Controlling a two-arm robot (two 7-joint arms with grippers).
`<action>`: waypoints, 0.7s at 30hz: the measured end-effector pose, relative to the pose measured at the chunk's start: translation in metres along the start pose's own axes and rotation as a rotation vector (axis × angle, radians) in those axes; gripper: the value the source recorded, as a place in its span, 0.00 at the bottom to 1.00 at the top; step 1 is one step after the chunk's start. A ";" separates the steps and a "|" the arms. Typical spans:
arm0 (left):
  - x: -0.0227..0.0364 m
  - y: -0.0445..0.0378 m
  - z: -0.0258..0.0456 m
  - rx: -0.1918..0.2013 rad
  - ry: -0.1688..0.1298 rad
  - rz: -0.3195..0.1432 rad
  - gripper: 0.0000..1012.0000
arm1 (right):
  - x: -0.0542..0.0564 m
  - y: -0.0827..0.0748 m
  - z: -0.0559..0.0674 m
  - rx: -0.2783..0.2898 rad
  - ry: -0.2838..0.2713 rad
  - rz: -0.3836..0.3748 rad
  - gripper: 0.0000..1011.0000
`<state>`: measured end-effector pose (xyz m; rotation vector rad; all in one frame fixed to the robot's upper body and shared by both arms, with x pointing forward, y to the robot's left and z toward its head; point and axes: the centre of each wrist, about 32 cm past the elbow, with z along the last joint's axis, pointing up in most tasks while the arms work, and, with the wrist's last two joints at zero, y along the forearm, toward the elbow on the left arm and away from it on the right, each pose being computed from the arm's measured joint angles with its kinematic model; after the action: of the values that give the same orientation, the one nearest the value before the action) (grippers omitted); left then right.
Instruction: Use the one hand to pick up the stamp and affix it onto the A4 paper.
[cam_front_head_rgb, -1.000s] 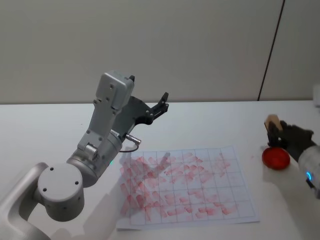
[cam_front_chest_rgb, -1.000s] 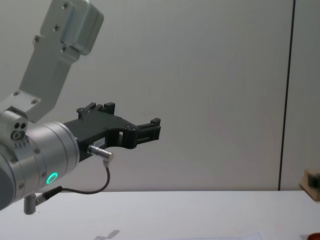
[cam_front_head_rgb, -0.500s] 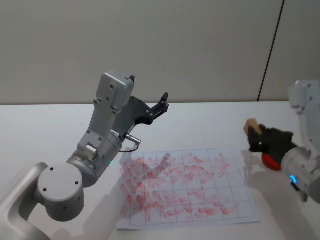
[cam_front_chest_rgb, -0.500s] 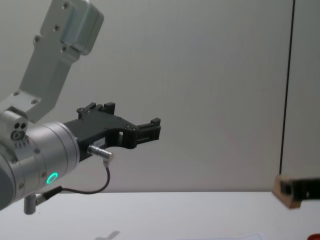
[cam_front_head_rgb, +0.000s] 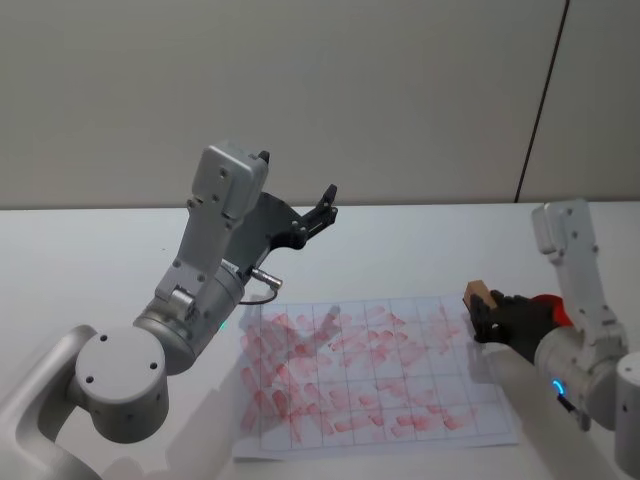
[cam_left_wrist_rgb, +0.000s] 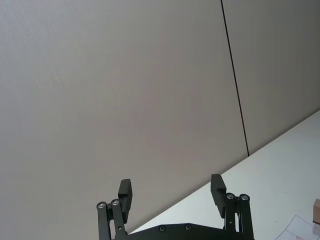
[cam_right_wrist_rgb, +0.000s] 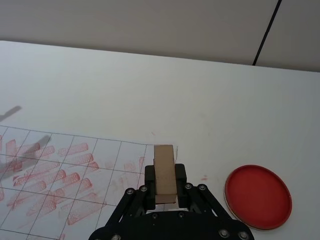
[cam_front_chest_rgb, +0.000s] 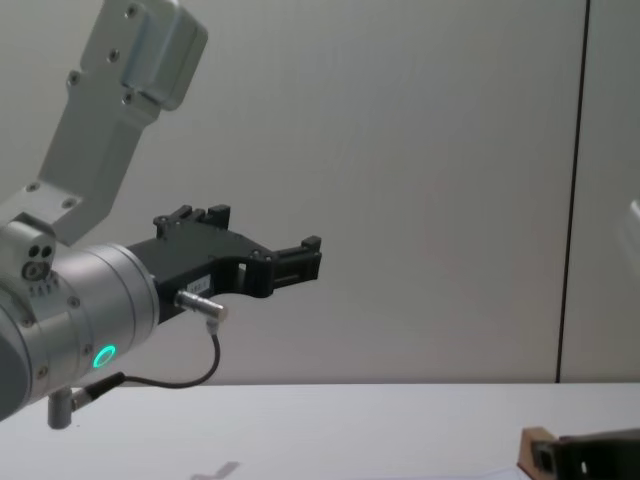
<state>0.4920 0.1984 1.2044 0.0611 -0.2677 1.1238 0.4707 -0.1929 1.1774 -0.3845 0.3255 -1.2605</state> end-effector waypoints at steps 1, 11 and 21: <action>0.0000 0.0000 0.0000 0.000 0.000 0.000 0.99 | 0.000 0.002 -0.002 -0.002 -0.002 0.004 0.21; 0.0000 0.0000 0.0000 0.000 0.000 0.000 0.99 | -0.001 0.013 -0.013 -0.020 -0.009 0.016 0.21; 0.0000 0.0000 0.0000 0.000 0.000 0.000 0.99 | 0.000 0.023 -0.019 -0.038 -0.007 0.021 0.21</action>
<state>0.4920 0.1984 1.2044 0.0611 -0.2677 1.1237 0.4818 -0.1894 1.1502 -0.4172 0.3473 -1.2331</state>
